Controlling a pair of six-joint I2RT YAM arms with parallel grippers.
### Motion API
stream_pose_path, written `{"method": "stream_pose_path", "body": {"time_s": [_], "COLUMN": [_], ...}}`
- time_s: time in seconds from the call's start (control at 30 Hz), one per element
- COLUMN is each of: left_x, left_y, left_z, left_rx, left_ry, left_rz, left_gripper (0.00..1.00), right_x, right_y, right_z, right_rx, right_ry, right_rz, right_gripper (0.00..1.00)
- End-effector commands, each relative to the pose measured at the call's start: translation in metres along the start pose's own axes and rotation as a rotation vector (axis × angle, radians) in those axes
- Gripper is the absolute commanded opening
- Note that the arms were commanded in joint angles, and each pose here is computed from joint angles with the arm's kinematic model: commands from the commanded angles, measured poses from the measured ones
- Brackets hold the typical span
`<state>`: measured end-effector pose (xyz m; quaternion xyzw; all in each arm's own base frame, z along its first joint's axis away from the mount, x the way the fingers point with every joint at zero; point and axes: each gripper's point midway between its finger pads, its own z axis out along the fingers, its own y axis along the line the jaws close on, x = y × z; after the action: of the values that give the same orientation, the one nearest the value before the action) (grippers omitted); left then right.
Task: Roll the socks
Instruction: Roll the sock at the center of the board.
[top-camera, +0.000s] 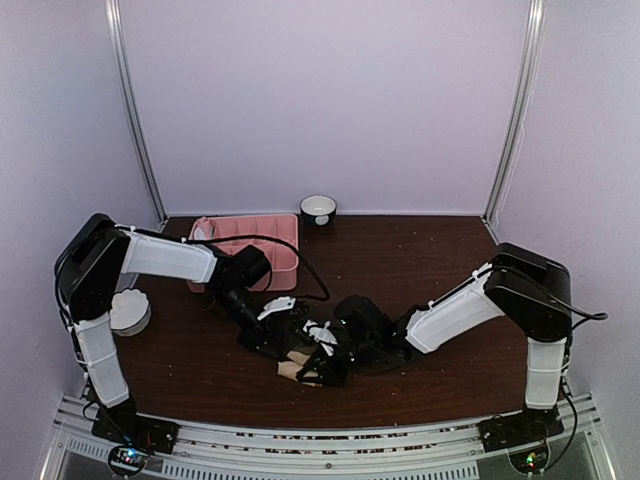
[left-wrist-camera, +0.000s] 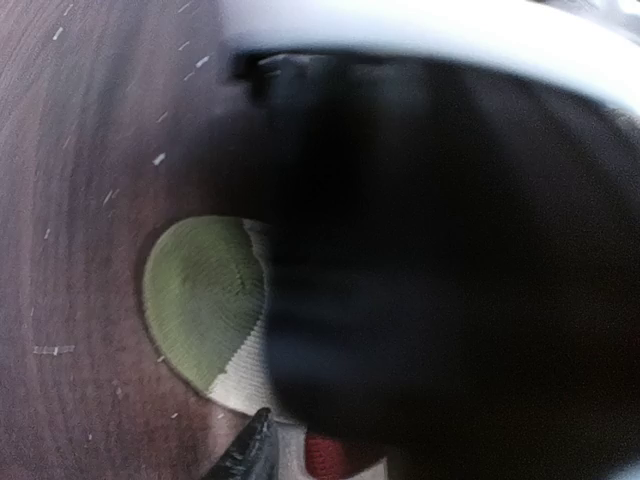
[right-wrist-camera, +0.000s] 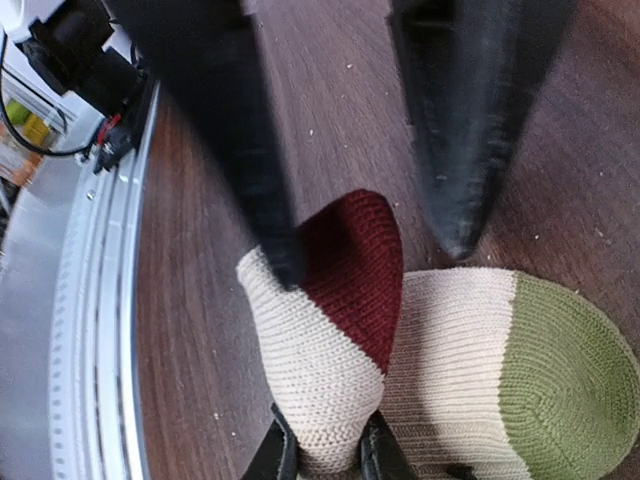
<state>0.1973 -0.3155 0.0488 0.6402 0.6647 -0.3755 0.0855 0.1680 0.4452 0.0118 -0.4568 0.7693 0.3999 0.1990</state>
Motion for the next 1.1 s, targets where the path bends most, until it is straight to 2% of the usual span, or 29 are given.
{"method": "stream_pose_path", "body": {"time_s": [0.0,0.23,0.3,0.43,0.57,0.77,0.9,1.07], "left_x": [-0.016,-0.031,-0.037,-0.013,-0.005,-0.009,-0.004,0.012], "left_y": [-0.023,-0.025,-0.037,-0.057,-0.031,0.003,0.009,0.008], "left_z": [-0.007,-0.026,-0.028,0.007,0.025,0.029,0.033,0.038], "left_rx": [0.052,0.021,0.063,0.124,0.018,-0.129,-0.135,-0.117], "left_ry": [-0.077,-0.113,-0.119,0.03,0.064,0.073,0.095,0.154], "left_rz": [0.099,0.134,0.164,0.221,0.197,0.197,0.176,0.162], "left_gripper": [0.44,0.49,0.51,0.52,0.52,0.48,0.41,0.42], "right_x": [0.173,0.193,0.194,0.191,0.187,0.187,0.184,0.184], "right_y": [-0.045,-0.051,-0.052,-0.055,-0.054,-0.051,-0.049,-0.048], "right_z": [-0.007,-0.01,-0.011,-0.011,-0.01,-0.011,-0.012,-0.013], "right_rx": [0.148,0.168,0.169,0.165,0.15,0.129,0.124,0.107], "right_ry": [0.458,0.506,0.51,0.502,0.485,0.474,0.458,0.45], "right_rz": [0.375,0.397,0.401,0.41,0.428,0.434,0.428,0.432], "right_gripper": [0.0,0.0,0.0,0.0,0.0,0.06,0.08,0.08]}}
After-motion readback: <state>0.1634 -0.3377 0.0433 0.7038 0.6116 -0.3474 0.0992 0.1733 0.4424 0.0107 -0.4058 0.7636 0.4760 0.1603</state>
